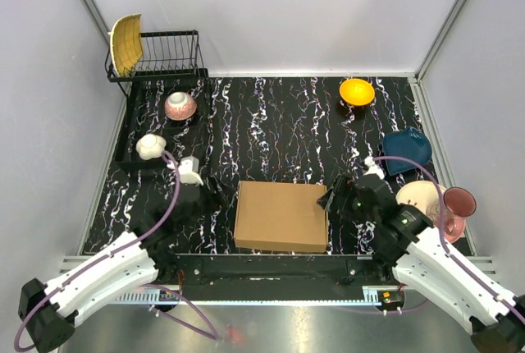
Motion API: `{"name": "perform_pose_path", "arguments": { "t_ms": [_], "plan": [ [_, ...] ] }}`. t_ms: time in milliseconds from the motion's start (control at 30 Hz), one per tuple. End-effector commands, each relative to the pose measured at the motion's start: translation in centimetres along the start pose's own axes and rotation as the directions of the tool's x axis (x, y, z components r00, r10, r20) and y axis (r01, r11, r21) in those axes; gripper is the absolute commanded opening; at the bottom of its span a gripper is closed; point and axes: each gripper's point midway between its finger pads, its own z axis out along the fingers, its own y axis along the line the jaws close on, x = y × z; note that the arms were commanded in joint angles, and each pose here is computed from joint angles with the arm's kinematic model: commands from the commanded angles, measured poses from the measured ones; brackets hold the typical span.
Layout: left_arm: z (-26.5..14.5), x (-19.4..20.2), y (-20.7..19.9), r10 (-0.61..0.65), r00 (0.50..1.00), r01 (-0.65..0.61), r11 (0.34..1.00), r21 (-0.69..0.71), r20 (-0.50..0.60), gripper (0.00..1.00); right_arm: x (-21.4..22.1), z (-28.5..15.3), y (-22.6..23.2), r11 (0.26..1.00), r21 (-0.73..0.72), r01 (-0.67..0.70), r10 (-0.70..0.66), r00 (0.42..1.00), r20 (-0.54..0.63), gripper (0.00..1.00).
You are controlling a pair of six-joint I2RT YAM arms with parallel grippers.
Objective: Fold the paper box
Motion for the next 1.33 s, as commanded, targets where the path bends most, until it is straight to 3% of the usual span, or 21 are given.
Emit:
{"name": "perform_pose_path", "arguments": {
  "t_ms": [0,233,367,600,767,900,1033,1200,1300],
  "plan": [
    [1.4,4.0,-1.3,-0.080,0.988,0.092,0.992,0.087,-0.129,0.80,1.1,1.9,0.1,0.998,-0.018,-0.053,0.052,0.998,-0.030,0.94],
    [3.0,7.9,-0.3,-0.029,0.971,0.051,0.995,0.085,-0.238,0.78,3.1,5.4,-1.4,0.999,0.021,-0.040,0.042,0.995,-0.086,0.90],
    [4.6,8.1,-0.5,-0.009,0.975,0.030,0.996,0.089,-0.224,0.73,2.4,6.9,-1.1,0.999,0.003,-0.039,0.039,0.998,-0.048,0.80],
    [9.1,2.9,-0.7,-0.022,0.991,0.029,0.998,0.047,-0.136,0.71,-1.9,11.0,-1.1,0.999,0.037,-0.022,0.023,1.000,-0.020,0.76],
    [11.5,-0.2,-0.4,-0.046,0.994,0.046,0.999,-0.002,-0.096,0.75,-5.8,13.3,-1.6,0.997,0.071,-0.012,0.012,1.000,0.006,0.80],
    [11.2,-4.9,-1.7,0.039,0.998,-0.042,0.997,-0.068,-0.045,0.80,-10.6,10.9,1.3,0.998,0.052,0.032,-0.038,0.993,0.116,0.90],
    [8.7,-7.6,-1.2,0.042,0.999,-0.047,0.981,-0.189,-0.030,0.83,-12.9,5.5,2.1,0.995,0.077,0.061,-0.076,0.974,0.211,0.95],
    [6.2,-6.7,-0.2,-0.080,0.996,0.068,0.967,-0.244,-0.038,0.81,-12.1,1.7,2.2,0.996,0.041,0.079,-0.087,0.965,0.247,0.95],
    [5.1,-6.2,-0.3,-0.083,0.995,0.070,0.974,-0.214,-0.050,0.81,-11.7,0.1,1.6,0.996,0.034,0.079,-0.086,0.953,0.292,0.98]
  ]
}}
